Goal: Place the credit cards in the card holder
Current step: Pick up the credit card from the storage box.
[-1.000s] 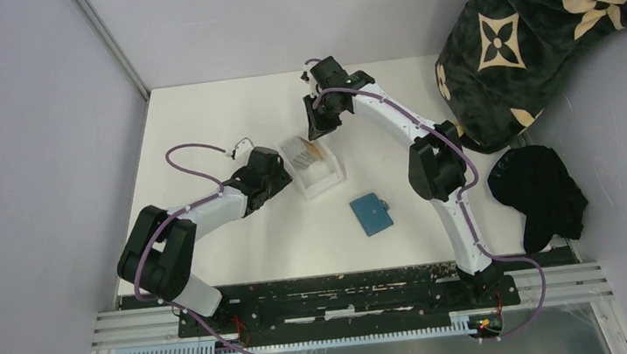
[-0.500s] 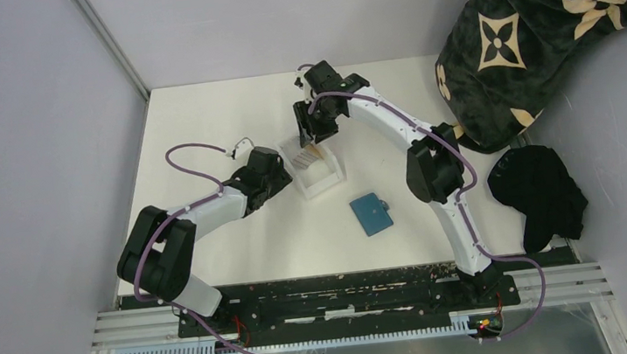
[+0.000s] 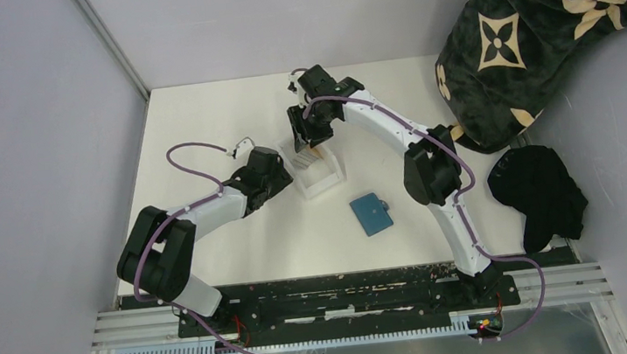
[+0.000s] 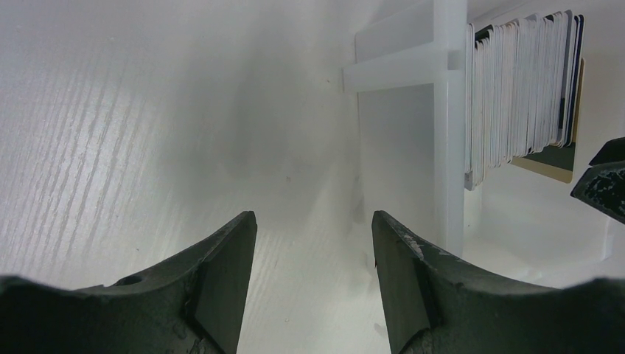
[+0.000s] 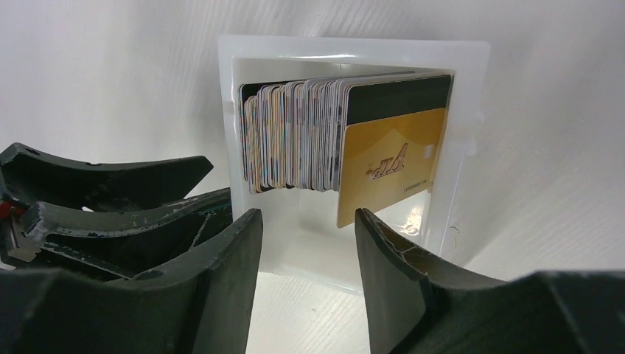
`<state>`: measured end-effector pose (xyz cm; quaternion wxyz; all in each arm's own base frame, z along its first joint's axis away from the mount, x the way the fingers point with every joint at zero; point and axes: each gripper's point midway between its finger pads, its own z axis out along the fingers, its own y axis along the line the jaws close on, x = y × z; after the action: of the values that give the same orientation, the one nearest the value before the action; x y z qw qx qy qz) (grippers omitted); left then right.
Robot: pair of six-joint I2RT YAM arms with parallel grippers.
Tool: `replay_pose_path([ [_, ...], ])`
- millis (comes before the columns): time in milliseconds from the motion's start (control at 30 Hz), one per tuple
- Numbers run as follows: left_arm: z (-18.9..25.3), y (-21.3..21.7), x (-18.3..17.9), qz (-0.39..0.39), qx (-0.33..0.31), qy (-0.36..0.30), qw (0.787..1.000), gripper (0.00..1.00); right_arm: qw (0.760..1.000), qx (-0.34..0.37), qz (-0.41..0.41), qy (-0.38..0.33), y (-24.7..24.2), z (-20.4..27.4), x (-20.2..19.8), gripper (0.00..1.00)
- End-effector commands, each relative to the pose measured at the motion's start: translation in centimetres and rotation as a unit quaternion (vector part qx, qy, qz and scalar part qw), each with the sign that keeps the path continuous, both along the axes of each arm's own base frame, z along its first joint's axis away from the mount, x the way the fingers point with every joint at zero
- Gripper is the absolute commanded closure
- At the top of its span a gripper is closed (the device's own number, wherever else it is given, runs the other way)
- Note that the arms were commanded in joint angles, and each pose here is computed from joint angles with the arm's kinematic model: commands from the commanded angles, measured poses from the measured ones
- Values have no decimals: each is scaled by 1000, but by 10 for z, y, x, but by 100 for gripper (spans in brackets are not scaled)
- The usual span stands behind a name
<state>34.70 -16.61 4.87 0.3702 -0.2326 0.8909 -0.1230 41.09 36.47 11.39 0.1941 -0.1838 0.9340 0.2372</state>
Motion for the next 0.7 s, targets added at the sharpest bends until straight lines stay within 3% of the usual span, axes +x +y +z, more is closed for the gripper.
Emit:
replay_pose_path([
  [0,19,-2,8,-17,3,-32,999,34,1000,14,-7,-18,5,5,10,44],
  [400,17,-1,6,-22,7,-30,999,34,1000,23,-14,6,14,-15,15,44],
  [667,16,0,5,-23,5,-30,999,34,999,40,-11,13,21,-9,12,50],
])
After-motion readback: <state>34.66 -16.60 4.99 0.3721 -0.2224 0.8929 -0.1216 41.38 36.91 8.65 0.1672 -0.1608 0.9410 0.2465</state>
